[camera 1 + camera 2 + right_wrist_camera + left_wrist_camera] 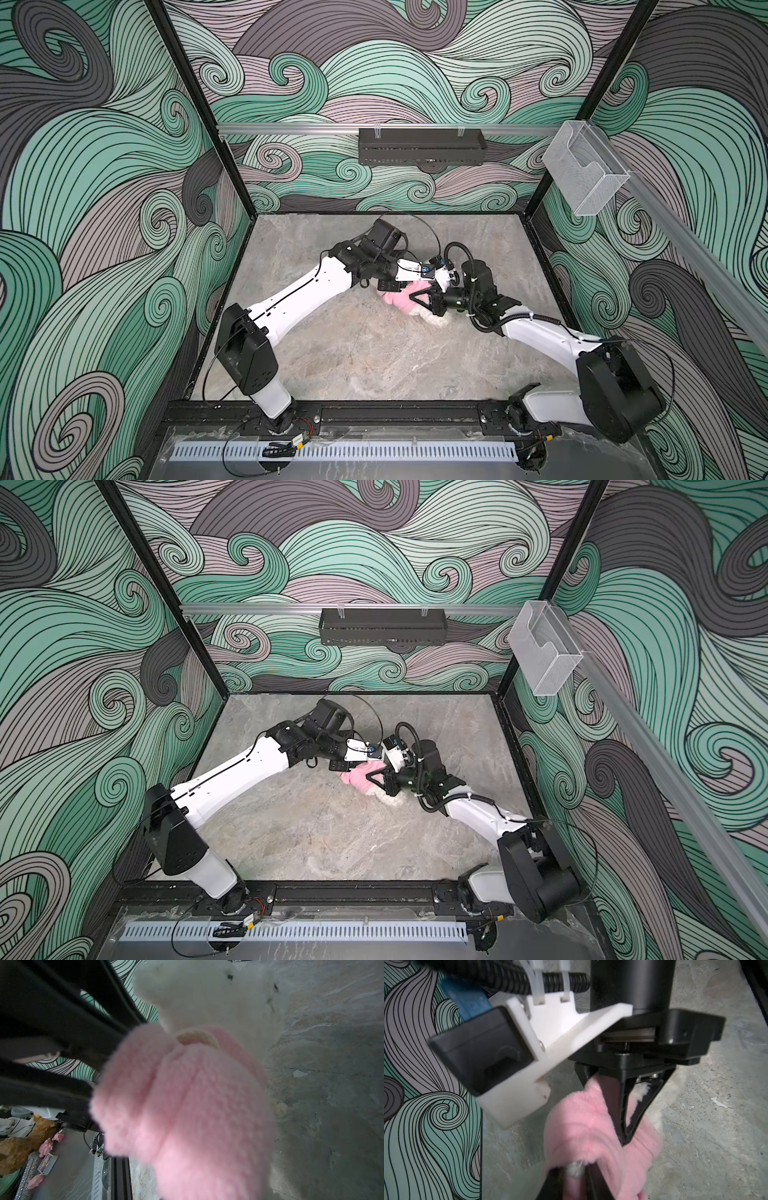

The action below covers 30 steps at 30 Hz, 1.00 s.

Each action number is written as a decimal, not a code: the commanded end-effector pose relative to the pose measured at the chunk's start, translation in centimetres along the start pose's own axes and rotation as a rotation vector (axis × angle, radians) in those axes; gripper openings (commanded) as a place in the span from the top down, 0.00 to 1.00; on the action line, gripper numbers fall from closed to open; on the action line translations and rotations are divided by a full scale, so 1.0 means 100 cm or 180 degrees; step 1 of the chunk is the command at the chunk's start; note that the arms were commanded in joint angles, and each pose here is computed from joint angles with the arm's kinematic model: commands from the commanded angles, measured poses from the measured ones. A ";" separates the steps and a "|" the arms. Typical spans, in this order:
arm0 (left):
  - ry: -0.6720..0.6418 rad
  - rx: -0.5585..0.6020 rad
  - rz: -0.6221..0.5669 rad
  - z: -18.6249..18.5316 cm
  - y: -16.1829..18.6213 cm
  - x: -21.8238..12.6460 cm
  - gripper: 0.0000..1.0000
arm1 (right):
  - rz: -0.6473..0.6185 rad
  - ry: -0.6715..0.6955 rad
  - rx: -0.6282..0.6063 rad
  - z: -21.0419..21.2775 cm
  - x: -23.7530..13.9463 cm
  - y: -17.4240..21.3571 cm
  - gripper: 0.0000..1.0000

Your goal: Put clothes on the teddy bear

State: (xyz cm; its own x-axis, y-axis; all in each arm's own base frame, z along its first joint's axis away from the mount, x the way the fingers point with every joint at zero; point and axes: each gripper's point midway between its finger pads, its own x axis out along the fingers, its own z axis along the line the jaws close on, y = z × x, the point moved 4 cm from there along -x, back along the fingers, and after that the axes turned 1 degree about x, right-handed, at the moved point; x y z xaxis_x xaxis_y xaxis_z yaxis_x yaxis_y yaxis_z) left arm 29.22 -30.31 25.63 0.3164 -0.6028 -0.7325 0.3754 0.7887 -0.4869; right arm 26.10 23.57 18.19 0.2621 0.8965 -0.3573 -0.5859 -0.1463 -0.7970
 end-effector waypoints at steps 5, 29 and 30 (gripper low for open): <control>0.0337 -0.0224 0.0140 -0.007 0.012 0.025 0.74 | -0.0733 -0.0652 -0.0882 0.045 -0.013 -0.051 1.00; 0.1441 -0.1381 0.0007 -0.036 0.019 0.030 0.45 | -0.1098 -0.0278 -0.1947 0.064 -0.032 -0.060 1.00; 0.1449 -0.1397 0.0020 -0.037 0.021 0.029 0.44 | -0.1134 -0.0258 -0.1965 0.065 -0.033 -0.061 1.00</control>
State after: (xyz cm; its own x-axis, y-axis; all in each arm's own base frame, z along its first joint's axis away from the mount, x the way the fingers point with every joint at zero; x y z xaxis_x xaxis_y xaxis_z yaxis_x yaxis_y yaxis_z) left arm 28.92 -31.46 24.79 -0.0024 -0.6614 -0.7500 0.0783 0.7476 -0.6595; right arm 24.00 23.66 19.26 0.2708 0.9201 -0.2831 -0.3156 -0.1929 -0.9291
